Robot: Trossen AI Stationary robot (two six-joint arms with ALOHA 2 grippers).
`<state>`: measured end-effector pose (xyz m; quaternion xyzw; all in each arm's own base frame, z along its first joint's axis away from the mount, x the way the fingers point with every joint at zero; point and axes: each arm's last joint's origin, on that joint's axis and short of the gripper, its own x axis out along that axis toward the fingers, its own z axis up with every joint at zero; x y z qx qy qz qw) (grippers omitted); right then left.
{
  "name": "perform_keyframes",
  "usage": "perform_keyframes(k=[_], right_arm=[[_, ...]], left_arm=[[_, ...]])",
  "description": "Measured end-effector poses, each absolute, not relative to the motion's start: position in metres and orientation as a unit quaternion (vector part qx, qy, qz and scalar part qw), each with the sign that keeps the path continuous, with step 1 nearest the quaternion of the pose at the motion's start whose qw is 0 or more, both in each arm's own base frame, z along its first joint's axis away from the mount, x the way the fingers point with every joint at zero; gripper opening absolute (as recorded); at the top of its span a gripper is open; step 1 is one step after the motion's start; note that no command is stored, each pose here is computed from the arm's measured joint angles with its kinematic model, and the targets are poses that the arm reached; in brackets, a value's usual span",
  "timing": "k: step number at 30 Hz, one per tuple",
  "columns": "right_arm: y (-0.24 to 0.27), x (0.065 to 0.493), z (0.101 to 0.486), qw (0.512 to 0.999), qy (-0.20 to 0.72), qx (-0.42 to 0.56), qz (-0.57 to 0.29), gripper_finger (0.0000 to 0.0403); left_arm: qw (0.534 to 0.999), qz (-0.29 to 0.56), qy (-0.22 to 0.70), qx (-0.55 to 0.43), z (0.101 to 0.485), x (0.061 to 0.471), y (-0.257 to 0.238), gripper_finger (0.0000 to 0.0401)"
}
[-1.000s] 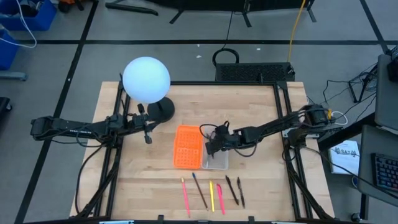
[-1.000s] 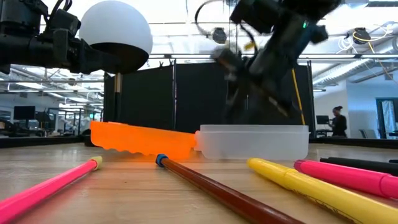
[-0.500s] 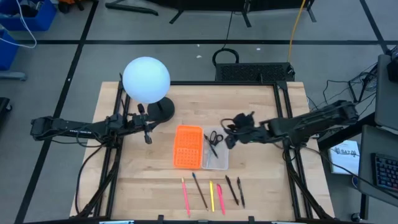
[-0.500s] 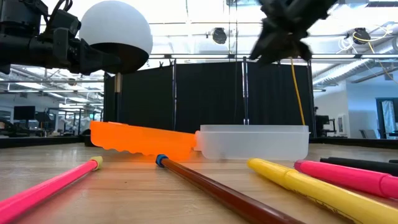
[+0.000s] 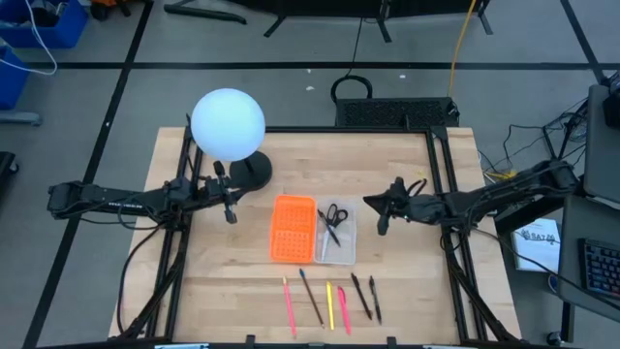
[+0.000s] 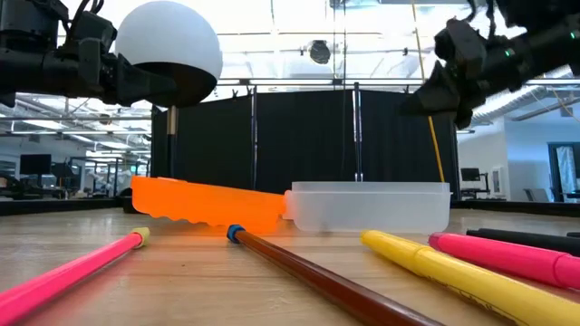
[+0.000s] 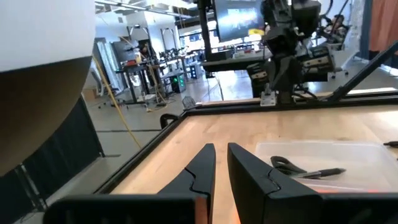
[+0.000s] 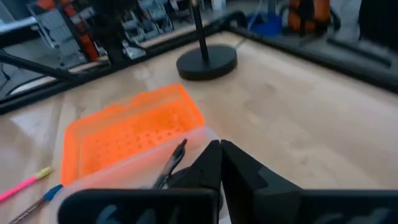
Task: Pick & place school supplies into a supply box
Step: Put the pink pencil into the orange supply box
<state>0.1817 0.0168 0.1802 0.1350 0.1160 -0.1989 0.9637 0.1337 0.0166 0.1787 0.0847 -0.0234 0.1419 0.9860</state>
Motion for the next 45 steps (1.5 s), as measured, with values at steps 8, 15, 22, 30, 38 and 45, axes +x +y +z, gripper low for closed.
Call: perform_keyframes(k=[8, 15, 22, 30, 38, 45], right_arm=[[0.008, 0.169, 0.167, 0.987, 0.08, 0.054, -0.131, 0.0001], [0.0, 0.162, 0.172, 0.998, 0.058, 0.018, -0.032, 0.0], [-0.011, 0.157, 0.179, 0.999, 0.034, 0.023, -0.017, 0.0], [-0.009, 0.144, 0.168, 0.999, 0.024, 0.002, 0.041, 0.0], [-0.016, 0.125, 0.175, 0.999, -0.026, 0.013, -0.013, 0.0], [-0.011, 0.118, 0.184, 0.997, -0.068, -0.023, 0.035, 0.0]], left_arm=[[0.983, 0.177, -0.038, 0.024, 0.18, 0.133, 0.019, 0.0051], [0.982, 0.188, -0.019, -0.018, 0.175, 0.133, 0.019, 0.0051], [0.965, 0.199, 0.063, -0.16, 0.153, 0.131, 0.018, 0.0051], [0.96, 0.2, 0.092, -0.174, 0.147, 0.13, 0.009, 0.0051], [0.958, 0.214, 0.062, -0.18, 0.151, 0.131, 0.003, 0.0051], [0.951, 0.203, 0.066, -0.226, 0.155, 0.132, -0.002, 0.0039]])
